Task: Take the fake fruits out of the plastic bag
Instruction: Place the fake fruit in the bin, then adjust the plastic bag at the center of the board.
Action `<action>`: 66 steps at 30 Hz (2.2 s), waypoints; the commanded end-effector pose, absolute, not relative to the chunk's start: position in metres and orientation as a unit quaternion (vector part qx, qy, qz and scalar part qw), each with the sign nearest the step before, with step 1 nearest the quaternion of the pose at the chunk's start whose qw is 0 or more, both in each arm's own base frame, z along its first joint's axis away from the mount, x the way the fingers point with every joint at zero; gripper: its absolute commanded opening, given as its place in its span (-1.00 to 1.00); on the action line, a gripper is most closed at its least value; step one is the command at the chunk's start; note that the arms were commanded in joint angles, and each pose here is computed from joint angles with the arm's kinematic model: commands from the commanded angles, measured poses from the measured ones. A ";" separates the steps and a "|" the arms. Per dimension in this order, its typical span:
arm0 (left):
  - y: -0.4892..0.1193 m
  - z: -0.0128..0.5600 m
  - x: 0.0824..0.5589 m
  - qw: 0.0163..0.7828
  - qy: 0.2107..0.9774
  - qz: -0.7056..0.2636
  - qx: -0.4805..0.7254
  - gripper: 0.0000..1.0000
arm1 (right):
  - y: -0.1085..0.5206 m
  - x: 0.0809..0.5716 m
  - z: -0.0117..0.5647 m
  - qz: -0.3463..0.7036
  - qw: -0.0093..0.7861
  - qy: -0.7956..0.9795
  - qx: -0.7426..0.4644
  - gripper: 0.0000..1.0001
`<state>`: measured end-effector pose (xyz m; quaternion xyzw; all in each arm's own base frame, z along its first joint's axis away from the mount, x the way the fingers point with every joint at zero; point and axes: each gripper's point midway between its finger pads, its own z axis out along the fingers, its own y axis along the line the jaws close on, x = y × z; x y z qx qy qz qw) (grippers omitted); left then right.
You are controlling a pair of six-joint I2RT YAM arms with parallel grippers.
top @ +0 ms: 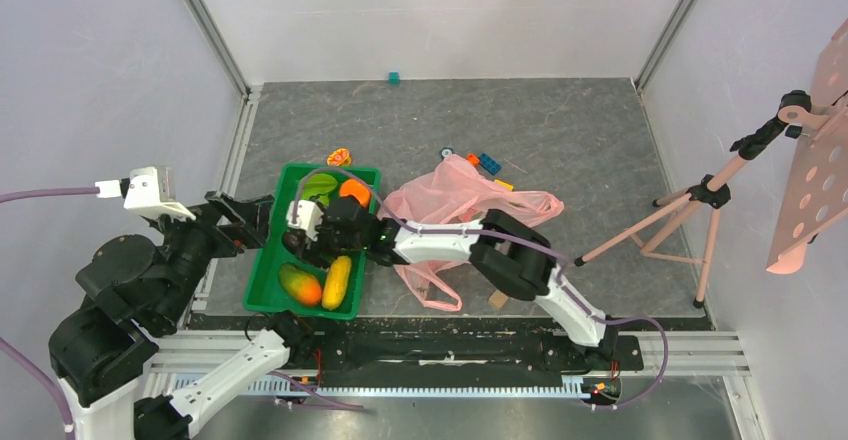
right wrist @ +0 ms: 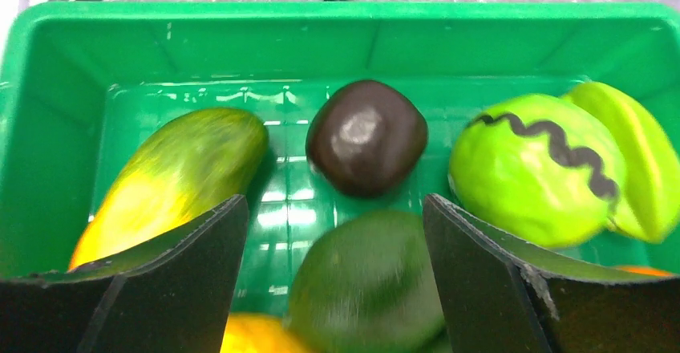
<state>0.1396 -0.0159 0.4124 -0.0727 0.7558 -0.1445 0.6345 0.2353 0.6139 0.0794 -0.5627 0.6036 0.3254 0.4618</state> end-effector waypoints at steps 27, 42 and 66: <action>-0.203 0.237 0.261 0.409 0.878 -0.248 -0.032 0.99 | 0.221 0.216 0.179 0.236 0.603 0.758 -0.077 0.70; -0.236 0.125 0.303 0.343 0.927 -0.152 -0.027 0.91 | 0.202 0.204 0.167 0.248 0.597 0.760 -0.071 0.71; -0.309 0.252 0.263 0.432 0.859 -0.253 0.101 -0.96 | 0.212 0.196 0.169 0.281 0.599 0.742 -0.104 0.72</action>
